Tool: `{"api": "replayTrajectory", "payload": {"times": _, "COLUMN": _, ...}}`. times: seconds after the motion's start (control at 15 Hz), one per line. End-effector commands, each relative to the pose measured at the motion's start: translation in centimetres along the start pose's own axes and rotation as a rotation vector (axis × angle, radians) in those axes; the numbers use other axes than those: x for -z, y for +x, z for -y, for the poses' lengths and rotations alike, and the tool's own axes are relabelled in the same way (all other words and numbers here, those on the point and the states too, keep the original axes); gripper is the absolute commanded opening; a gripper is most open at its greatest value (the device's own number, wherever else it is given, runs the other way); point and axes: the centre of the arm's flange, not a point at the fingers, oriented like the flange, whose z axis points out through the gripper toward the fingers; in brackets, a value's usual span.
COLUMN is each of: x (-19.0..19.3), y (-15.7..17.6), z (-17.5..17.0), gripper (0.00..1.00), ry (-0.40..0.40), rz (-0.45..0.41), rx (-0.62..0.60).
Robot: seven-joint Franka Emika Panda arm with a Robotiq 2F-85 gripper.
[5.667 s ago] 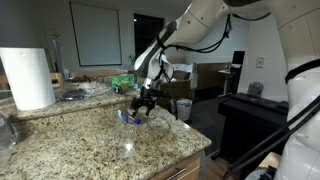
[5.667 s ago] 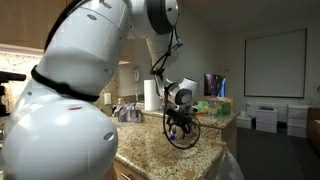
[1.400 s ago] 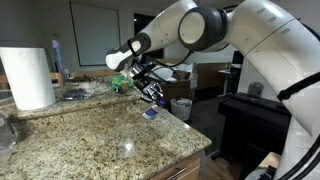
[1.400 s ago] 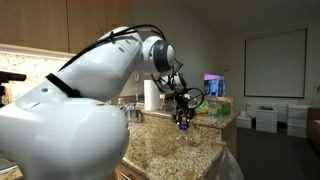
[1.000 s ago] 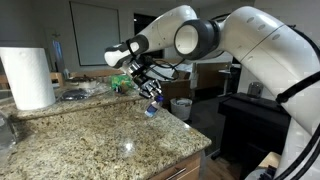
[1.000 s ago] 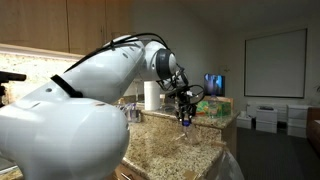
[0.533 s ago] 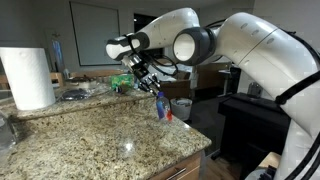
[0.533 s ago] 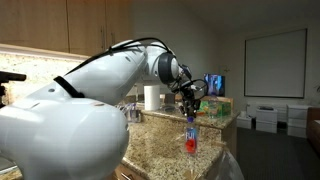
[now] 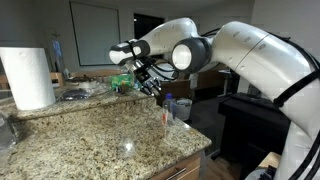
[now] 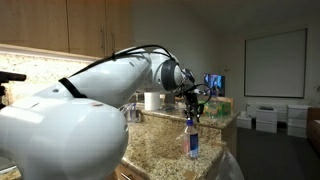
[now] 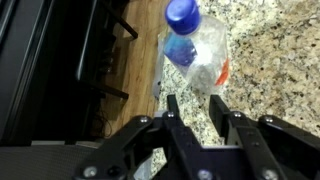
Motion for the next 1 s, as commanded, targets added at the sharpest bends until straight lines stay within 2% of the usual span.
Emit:
{"api": "replayTrajectory", "payload": {"times": 0.0, "x": 2.3, "y": 1.1, "z": -1.6, "gripper": 0.65, "ry": 0.081, "rz": -0.051, "rx": -0.029}}
{"api": "replayTrajectory", "payload": {"times": 0.27, "x": 4.3, "y": 0.8, "z": -3.0, "gripper": 0.89, "ry": 0.156, "rz": -0.165, "rx": -0.045}}
{"api": "replayTrajectory", "payload": {"times": 0.4, "x": 7.1, "y": -0.4, "z": -5.3, "gripper": 0.98, "ry": 0.190, "rz": -0.240, "rx": -0.063}}
{"api": "replayTrajectory", "payload": {"times": 0.53, "x": 9.2, "y": -2.3, "z": -7.9, "gripper": 1.00, "ry": 0.240, "rz": -0.330, "rx": -0.100}}
{"api": "replayTrajectory", "payload": {"times": 0.6, "x": 8.4, "y": -3.0, "z": -7.8, "gripper": 1.00, "ry": 0.280, "rz": -0.359, "rx": -0.110}}
{"api": "replayTrajectory", "payload": {"times": 0.67, "x": 9.0, "y": -4.2, "z": -9.4, "gripper": 1.00, "ry": 0.317, "rz": -0.390, "rx": -0.127}}
{"api": "replayTrajectory", "payload": {"times": 0.93, "x": 8.9, "y": -8.0, "z": -13.2, "gripper": 1.00, "ry": 0.412, "rz": -0.452, "rx": -0.205}}
